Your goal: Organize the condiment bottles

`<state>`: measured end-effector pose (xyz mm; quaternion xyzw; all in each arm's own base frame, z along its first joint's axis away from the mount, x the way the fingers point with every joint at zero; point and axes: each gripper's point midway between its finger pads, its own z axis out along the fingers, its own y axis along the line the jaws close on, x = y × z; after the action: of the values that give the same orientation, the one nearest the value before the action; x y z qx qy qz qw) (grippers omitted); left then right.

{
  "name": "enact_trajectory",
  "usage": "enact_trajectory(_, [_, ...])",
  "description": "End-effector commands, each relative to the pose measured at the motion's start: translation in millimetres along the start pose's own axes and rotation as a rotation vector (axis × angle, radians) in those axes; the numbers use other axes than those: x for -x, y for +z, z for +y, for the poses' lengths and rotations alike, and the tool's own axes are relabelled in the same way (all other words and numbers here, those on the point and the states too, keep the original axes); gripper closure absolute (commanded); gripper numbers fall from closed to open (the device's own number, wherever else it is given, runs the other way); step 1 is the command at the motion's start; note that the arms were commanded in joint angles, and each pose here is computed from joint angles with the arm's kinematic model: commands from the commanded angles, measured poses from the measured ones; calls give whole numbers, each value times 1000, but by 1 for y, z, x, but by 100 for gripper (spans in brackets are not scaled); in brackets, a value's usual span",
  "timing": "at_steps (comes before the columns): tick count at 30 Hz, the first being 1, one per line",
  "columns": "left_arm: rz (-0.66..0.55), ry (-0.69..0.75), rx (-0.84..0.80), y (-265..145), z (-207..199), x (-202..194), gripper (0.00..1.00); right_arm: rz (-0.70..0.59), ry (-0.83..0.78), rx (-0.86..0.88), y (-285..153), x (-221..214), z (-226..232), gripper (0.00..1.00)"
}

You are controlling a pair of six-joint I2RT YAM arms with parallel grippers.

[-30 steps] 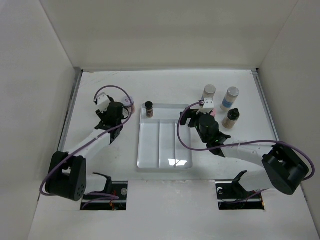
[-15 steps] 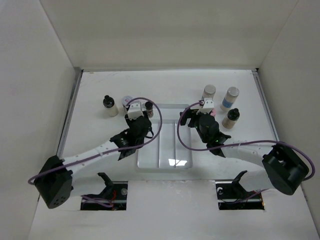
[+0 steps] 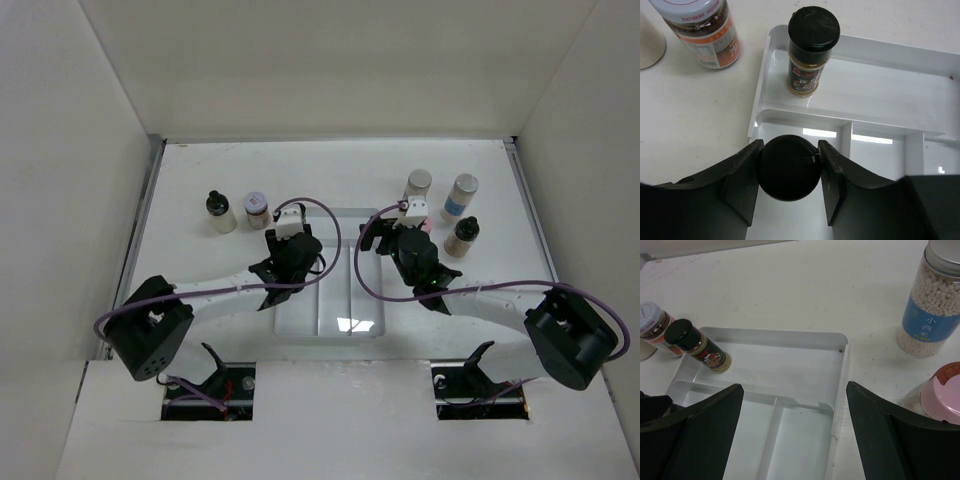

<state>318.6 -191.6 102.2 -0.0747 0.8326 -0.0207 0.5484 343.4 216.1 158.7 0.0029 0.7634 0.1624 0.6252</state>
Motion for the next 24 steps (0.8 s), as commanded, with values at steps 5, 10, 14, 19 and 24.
enact_trajectory(5, [-72,-59,-23,-8,-8,23,29,-66,42,41,0,26,15,9])
enact_trajectory(10, [-118,-94,-19,-21,-1,51,20,-66,45,41,0,26,15,8])
enact_trajectory(14, [-192,-152,14,-32,18,93,20,-71,48,43,-1,27,15,7])
enact_trajectory(19, [-231,-245,112,-10,64,137,20,-67,41,41,0,27,15,7])
enact_trajectory(24, [-179,-269,271,43,116,147,20,-62,38,39,1,25,15,6])
